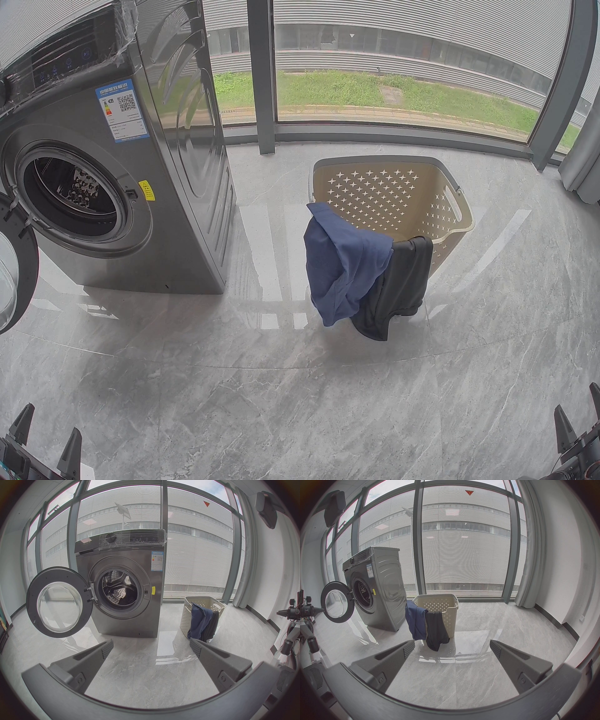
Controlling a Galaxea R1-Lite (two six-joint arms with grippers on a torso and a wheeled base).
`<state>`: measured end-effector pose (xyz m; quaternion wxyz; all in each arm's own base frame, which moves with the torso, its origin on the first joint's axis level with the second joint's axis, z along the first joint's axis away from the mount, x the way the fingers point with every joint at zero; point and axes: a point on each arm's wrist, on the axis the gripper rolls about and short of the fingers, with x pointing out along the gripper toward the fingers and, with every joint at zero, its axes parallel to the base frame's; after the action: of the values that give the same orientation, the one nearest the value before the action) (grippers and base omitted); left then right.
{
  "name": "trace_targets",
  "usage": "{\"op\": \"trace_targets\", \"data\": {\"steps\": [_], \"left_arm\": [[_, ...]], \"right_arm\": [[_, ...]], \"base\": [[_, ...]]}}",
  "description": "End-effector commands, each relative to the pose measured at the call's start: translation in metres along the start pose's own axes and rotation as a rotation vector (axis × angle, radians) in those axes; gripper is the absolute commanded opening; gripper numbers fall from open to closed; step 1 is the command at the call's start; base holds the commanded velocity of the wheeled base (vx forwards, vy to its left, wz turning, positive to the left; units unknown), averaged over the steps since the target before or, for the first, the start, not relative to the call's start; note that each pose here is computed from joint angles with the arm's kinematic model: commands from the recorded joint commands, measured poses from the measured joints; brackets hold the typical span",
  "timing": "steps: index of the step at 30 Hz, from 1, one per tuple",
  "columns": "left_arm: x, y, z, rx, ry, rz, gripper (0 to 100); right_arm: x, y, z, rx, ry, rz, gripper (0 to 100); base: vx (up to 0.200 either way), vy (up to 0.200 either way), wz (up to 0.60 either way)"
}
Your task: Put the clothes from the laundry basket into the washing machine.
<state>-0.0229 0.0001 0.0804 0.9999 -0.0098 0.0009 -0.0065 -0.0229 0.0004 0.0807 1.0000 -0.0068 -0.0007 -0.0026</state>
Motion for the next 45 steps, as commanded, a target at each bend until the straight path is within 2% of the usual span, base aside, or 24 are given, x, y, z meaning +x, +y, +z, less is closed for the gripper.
{"op": "trace_targets", "data": {"steps": [1, 13, 25, 31, 37, 45], "left_arm": [[0.0, 0.0001, -0.0048, 0.0, 0.0, -0.001, 100], [0.0, 0.0001, -0.0048, 0.0, 0.0, 0.002, 100], [0.0, 0.0, -0.0048, -0.002, 0.0, 0.001, 100], [0.0, 0.0, -0.0047, 0.0, -0.002, 0.001, 100], [0.0, 0.0001, -0.0047, -0.003, -0.002, 0.001, 100], [0.0, 0.0001, -0.0047, -0.002, -0.002, 0.002, 100]], "right_arm": [[0.0001, 0.0001, -0.0053, 0.0, 0.001, 0.001, 100], [0.0001, 0.0001, -0.0053, -0.002, 0.001, 0.001, 100], [0.0001, 0.0, -0.0053, -0.002, 0.002, -0.001, 100], [0.0001, 0.0001, -0.0053, -0.003, 0.002, -0.001, 100], [0.0001, 0.0001, -0.0053, -0.002, 0.001, 0.001, 100], [0.0001, 0.0001, -0.0053, -0.002, 0.001, 0.001, 100]], "base": [[0.0, 0.0, 0.0], [0.0, -0.2, 0.0], [0.0, 0.0, 0.0], [0.2, 0.0, 0.0], [0.0, 0.0, 0.0], [0.0, -0.2, 0.0]]}}
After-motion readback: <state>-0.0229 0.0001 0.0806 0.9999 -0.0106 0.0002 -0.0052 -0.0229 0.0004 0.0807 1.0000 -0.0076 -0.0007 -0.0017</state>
